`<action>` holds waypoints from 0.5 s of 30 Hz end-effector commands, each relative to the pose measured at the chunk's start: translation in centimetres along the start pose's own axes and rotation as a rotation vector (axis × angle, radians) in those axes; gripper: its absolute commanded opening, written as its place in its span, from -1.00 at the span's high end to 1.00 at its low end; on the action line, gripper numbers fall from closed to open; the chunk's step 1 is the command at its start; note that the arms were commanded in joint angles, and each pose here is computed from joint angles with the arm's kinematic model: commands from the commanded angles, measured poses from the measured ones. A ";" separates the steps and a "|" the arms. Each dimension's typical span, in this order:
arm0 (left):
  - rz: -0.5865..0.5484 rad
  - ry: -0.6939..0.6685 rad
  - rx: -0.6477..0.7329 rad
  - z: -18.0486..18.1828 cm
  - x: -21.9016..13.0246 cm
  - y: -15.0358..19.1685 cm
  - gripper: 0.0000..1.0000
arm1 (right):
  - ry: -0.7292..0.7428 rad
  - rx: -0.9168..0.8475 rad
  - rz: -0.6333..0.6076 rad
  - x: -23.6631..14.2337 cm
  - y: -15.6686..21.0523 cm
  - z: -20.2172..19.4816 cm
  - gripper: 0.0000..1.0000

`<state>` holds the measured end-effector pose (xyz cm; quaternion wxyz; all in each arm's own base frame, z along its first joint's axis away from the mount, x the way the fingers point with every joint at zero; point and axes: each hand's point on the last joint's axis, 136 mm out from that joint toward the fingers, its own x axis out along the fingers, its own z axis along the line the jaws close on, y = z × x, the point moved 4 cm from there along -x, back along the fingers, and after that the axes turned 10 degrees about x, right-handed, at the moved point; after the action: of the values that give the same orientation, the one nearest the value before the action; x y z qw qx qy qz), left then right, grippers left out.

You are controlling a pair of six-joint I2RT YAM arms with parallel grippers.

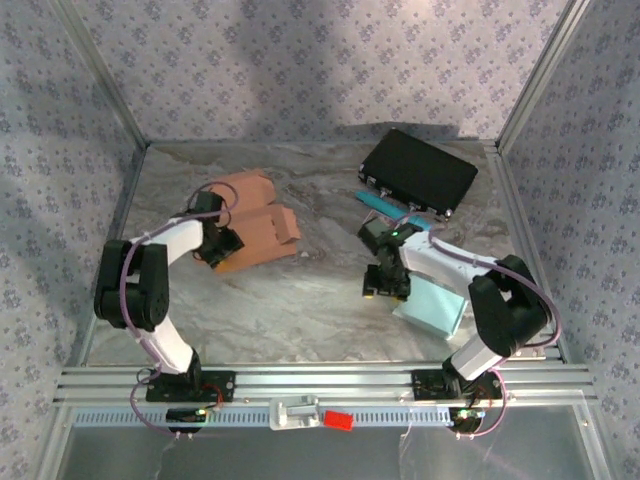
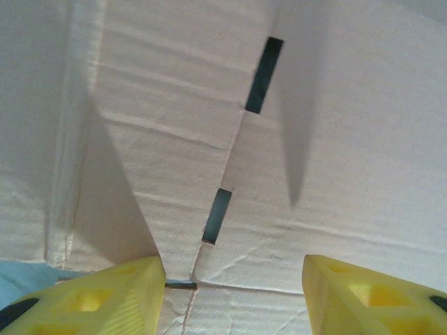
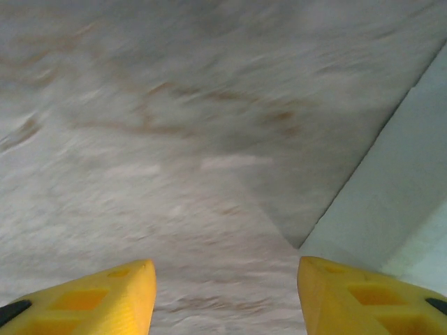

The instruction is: Fold the paper box

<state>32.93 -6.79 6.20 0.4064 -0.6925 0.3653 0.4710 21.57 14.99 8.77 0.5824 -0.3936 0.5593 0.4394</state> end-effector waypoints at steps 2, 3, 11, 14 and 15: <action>0.141 -0.009 -0.031 -1.5 0.8 6.7 -0.11 | 0.023 -0.026 -0.033 -0.8 -2.1 -3.1 -0.15; 0.141 0.010 -0.043 -2.0 0.8 7.5 -0.11 | 0.014 -0.027 -0.053 -1.2 -2.7 -3.1 -0.15; 0.116 0.209 -0.093 -8.8 -3.4 9.9 -0.15 | -0.268 -0.012 -0.204 -5.4 -3.1 3.0 -0.18; 0.062 0.249 -0.107 -9.6 -6.2 8.9 -0.20 | -0.496 0.127 -0.238 -6.1 -2.1 6.5 -0.18; 0.031 0.256 -0.111 -9.6 -7.1 8.3 -0.21 | -0.582 0.188 -0.256 -6.1 -1.8 7.6 -0.20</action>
<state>25.91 -17.95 9.12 0.3315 -0.7237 0.4259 0.4300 24.86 17.85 13.86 0.7131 -0.3744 0.4113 0.4267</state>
